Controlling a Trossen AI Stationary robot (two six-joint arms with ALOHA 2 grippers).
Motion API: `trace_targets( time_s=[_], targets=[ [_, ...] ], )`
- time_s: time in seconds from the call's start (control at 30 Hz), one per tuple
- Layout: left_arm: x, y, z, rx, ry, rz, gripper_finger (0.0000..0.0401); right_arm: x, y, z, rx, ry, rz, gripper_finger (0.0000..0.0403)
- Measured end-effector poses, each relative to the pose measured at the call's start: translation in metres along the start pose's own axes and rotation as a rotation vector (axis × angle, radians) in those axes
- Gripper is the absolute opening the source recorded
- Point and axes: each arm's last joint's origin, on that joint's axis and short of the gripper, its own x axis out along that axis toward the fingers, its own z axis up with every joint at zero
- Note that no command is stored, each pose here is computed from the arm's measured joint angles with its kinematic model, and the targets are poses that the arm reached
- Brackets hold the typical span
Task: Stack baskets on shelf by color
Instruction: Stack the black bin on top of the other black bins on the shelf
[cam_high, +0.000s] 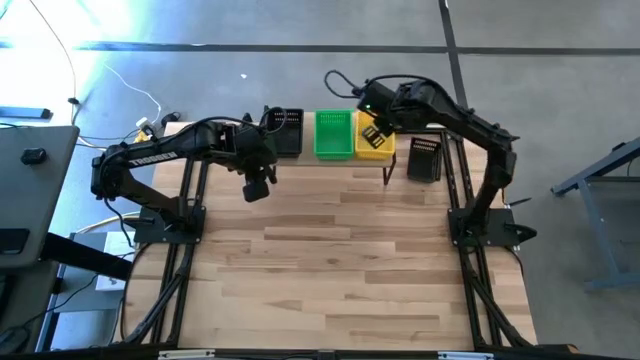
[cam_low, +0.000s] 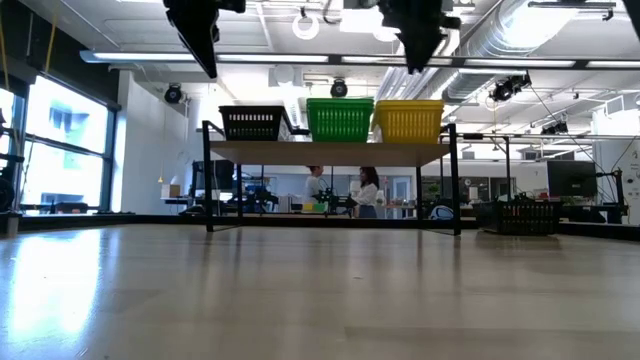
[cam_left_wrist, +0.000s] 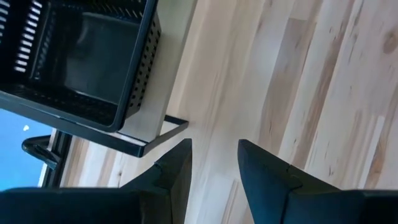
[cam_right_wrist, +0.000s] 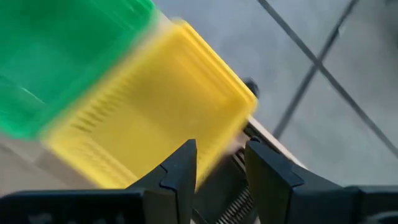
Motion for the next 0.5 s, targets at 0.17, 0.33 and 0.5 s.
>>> trace_targets(
  time_s=[0.17,0.33,0.5],
  targets=[
    [0.000,0.000,0.003,-0.005,-0.029,0.000,0.0120,0.018,-0.031,-0.021,0.078,0.074,-0.059,0.0122],
    [0.000,0.000,0.008,-0.015,-0.084,0.004,0.0120,0.039,-0.058,-0.040,0.208,0.084,-0.028,0.0121],
    [-0.001,0.000,0.012,-0.021,-0.118,0.004,0.0120,0.067,-0.082,-0.063,0.394,0.130,-0.010,0.0121]
  ],
)
